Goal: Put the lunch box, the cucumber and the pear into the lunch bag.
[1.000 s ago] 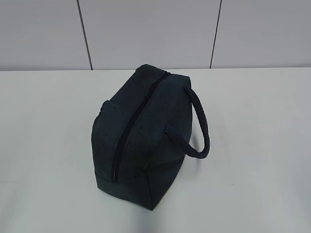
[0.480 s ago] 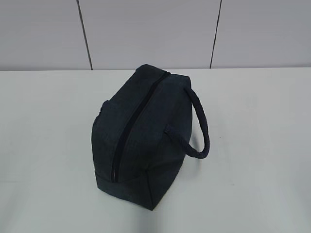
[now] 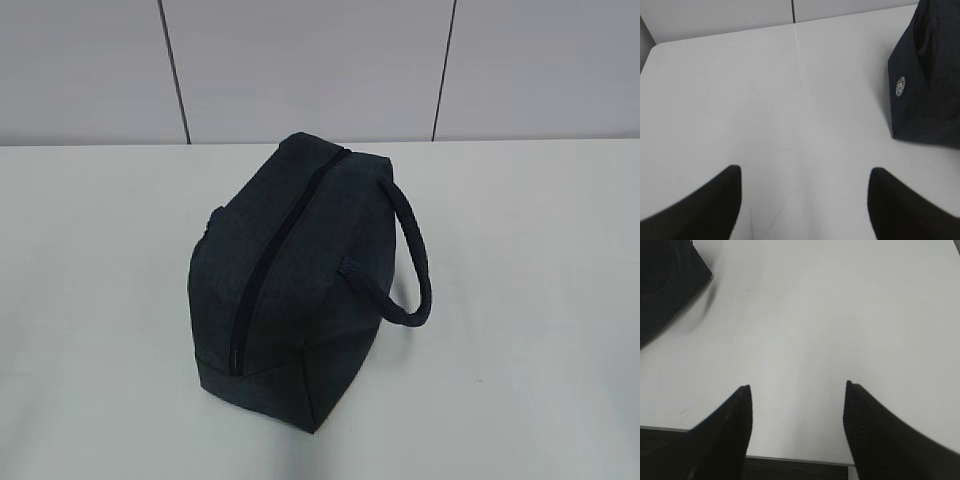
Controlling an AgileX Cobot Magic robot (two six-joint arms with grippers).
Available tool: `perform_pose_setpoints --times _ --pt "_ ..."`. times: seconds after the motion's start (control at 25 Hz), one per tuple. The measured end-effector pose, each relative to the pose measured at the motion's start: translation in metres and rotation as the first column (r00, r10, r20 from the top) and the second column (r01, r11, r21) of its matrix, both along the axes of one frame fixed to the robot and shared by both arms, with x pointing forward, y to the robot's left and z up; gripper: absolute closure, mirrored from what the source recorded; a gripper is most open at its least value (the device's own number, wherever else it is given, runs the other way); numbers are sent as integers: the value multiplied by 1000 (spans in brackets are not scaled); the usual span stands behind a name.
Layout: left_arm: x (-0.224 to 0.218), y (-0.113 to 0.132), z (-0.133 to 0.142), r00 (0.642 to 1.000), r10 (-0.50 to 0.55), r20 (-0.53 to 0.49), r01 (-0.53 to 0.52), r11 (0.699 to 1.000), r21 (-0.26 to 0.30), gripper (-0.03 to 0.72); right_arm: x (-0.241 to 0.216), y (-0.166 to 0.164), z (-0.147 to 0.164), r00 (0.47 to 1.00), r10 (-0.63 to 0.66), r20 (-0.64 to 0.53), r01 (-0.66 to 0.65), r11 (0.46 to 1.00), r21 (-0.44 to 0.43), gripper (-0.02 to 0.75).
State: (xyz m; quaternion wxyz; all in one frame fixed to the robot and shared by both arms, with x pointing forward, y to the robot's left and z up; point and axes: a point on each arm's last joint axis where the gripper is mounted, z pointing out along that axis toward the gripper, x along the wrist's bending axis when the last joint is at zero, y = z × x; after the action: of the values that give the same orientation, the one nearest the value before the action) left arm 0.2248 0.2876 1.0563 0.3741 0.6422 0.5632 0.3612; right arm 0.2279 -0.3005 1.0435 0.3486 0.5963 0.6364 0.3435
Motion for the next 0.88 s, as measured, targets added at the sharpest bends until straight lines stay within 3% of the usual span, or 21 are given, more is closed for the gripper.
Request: perform_pose_setpoints --times 0.88 --pt "0 0 0 1000 0 0 0 1000 0 223 0 0 0 1000 0 0 0 1000 0 281"
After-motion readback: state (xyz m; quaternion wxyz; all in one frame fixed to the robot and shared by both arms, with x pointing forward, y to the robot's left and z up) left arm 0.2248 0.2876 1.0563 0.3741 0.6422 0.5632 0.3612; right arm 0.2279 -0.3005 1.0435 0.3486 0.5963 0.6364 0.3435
